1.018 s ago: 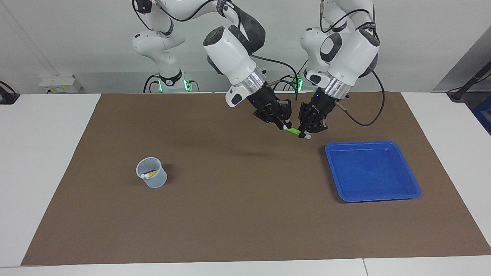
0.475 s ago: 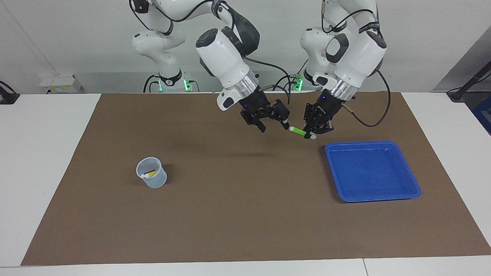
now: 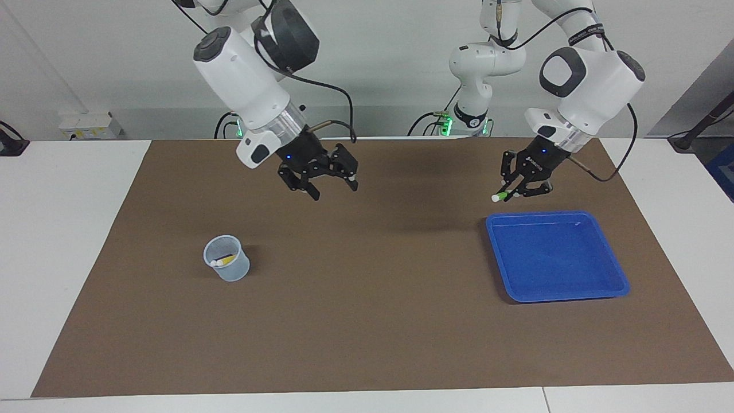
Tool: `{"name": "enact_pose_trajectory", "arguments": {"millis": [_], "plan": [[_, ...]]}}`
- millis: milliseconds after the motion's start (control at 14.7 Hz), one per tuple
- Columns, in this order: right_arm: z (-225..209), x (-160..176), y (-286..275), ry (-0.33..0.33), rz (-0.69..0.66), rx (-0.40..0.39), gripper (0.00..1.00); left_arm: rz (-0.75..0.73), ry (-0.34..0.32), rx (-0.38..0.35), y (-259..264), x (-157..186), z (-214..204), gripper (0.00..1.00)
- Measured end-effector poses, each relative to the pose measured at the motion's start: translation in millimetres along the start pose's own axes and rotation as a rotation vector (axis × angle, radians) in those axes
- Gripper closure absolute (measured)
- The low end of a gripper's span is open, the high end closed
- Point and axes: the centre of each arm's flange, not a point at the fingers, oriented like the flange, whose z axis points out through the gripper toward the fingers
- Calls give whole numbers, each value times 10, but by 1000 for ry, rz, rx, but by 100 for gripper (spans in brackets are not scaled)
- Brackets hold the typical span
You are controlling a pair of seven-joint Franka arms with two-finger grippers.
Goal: Right arm passes pens to left for tray arrangement
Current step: 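Open the right gripper and withdraw it while the left gripper takes the pen, then lower the green pen into the tray while the right gripper reaches the cup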
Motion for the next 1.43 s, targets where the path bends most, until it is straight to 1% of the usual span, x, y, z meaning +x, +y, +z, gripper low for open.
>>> {"name": "enact_pose_trajectory", "arguments": {"millis": [136, 204, 407, 543, 679, 814, 1018, 1154, 1289, 1425], "plan": [[-70, 130, 425, 3, -81, -82, 0, -129, -36, -3, -110, -191, -72, 82], [-93, 182, 639, 1, -121, -119, 0, -186, -74, 18, -169, -284, -102, 82], [-78, 259, 1159, -21, -249, -189, 0, -298, -160, 97, -311, -480, -183, 82], [-33, 293, 1374, -13, -303, -232, 0, -364, -209, 152, -380, -576, -225, 82], [99, 304, 1483, -12, -352, -256, 0, -485, -255, 221, -415, -631, -246, 82], [254, 295, 1545, -30, -430, -271, 0, -599, -265, 256, -428, -661, -252, 82], [387, 291, 1687, -82, -625, -274, 0, -768, -263, 273, -556, -842, -229, 82], [427, 293, 1815, -119, -771, -274, 0, -879, -268, 277, -734, -1026, -115, 82], [469, 274, 1890, -167, -915, -297, 0, -953, -282, 300, -835, -1101, -5, 82], [492, 260, 1909, -210, -1059, -319, 0, -973, -291, 336, -887, -1089, 99, 82]]}}
